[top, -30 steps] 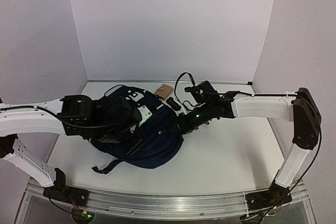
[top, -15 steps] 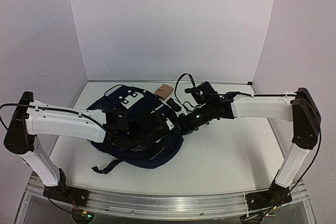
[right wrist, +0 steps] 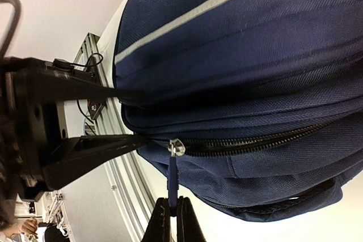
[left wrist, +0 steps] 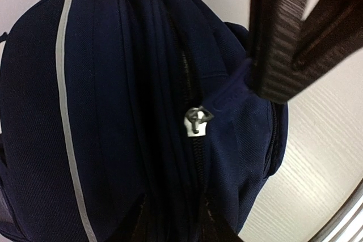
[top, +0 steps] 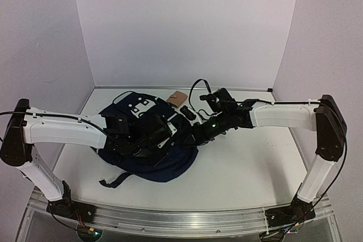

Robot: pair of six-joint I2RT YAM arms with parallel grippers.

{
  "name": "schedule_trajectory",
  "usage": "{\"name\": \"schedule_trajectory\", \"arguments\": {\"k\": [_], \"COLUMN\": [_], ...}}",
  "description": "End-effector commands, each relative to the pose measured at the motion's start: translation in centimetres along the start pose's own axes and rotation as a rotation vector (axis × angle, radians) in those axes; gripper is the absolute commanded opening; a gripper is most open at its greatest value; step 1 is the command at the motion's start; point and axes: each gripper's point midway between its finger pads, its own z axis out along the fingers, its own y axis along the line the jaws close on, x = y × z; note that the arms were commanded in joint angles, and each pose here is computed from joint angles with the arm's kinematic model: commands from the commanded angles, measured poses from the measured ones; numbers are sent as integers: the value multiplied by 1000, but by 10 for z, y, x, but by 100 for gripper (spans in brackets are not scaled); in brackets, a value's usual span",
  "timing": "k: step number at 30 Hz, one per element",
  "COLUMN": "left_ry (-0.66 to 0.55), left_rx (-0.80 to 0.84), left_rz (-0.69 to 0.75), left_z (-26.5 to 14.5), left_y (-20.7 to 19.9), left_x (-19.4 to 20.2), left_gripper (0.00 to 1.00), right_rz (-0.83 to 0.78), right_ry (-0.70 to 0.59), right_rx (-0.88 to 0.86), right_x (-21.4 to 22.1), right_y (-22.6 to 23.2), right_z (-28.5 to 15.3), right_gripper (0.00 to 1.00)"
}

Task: Pack the student bag
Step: Zip the student bag at the center of the board.

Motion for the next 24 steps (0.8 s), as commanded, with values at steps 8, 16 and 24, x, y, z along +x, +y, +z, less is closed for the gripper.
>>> {"name": "schedule_trajectory", "arguments": {"k": [8,16,24], "left_ry": [176,245,117], "left_rx": [23,-85,40], "left_rz": [-9,-24,-105], "left_z": [-6,-13,-36], "left_y": [21,61,71], "left_x": [51,71,41], "left_gripper": [0,0,35], "right_rz": [-6,-7,-33], "right_ry": [-157,-111,-19], "right_rx": [84,135,-31], "right_x": [-55,-54,-14], "right_y": [-63,-113,-21], "right_z": [-44,-52,-15], "right_gripper": [0,0,0]}}
